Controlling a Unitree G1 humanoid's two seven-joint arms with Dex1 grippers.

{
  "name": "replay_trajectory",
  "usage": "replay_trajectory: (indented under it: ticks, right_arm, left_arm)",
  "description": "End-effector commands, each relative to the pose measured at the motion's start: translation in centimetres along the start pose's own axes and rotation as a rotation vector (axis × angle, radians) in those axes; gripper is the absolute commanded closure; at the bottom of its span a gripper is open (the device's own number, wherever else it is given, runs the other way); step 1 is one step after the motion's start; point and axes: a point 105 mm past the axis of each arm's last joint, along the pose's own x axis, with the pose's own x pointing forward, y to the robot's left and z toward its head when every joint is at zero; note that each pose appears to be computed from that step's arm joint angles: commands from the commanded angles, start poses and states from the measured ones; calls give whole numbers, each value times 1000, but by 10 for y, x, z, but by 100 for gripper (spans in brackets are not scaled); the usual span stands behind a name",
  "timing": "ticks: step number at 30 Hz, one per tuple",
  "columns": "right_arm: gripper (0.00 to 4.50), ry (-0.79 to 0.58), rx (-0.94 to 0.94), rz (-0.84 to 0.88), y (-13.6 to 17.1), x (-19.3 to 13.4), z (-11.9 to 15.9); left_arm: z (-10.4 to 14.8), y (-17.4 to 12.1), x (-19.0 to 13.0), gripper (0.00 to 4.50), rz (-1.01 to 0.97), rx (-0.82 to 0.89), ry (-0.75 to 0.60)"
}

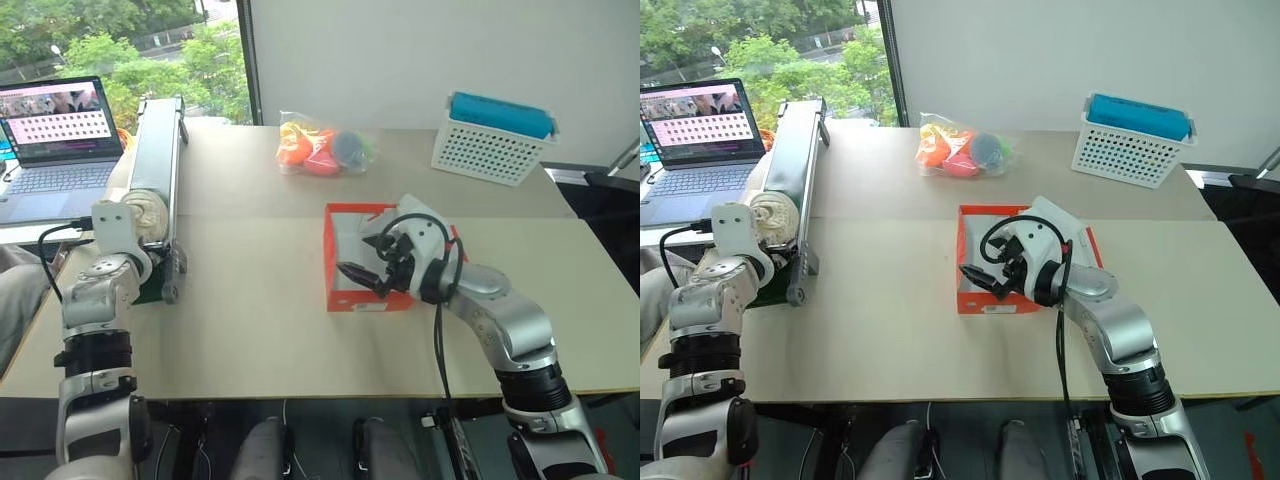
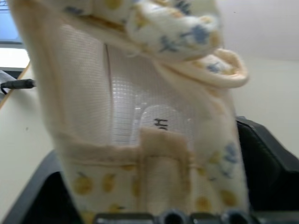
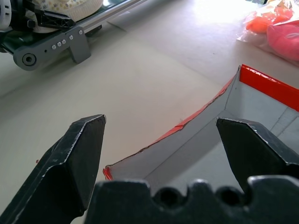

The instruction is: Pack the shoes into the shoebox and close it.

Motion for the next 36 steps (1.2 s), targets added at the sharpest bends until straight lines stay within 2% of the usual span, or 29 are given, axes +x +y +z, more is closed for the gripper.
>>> replay_trajectory:
  ticks: [1,4,7,9,11,14,16,20,26,32,33,35,36]
  right_arm:
    - [0,-57,-41,-20,-4,-5,18]
    - [0,-56,-41,-22,-5,-4,18]
    - [0,-55,-25,-44,-9,0,19]
    - [0,-89,74,-80,-17,6,27]
    - [0,-174,266,-129,-33,13,45]
    - [0,-276,577,-98,-39,28,70]
    - [0,-247,677,-21,-25,43,78]
    - [0,-195,751,28,-12,58,85]
    - [0,-98,766,19,0,68,70]
    - [0,-126,819,-42,-10,65,64]
    - [51,-131,813,-52,-12,64,64]
    - [95,-136,800,-62,-13,62,64]
    - [136,-138,795,-60,-13,61,65]
  left_arm:
    - [37,-13,-6,165,-50,-65,-161]
    - [73,-27,-20,165,-123,-123,-356]
    - [97,-71,-47,165,-349,-184,-507]
    - [91,-108,-62,165,-516,-166,-495]
    - [75,-146,-78,165,-672,-112,-452]
    - [55,-175,-91,165,-773,-67,-409]
    - [50,-191,-100,165,-835,-74,-395]
    - [45,-210,-108,165,-893,-75,-379]
    - [44,-223,-113,165,-929,-69,-376]
    - [43,-225,-114,165,-939,-66,-377]
    - [43,-225,-114,167,-938,-62,-377]
    - [42,-225,-113,167,-935,-51,-377]
    - [42,-224,-113,167,-932,-51,-375]
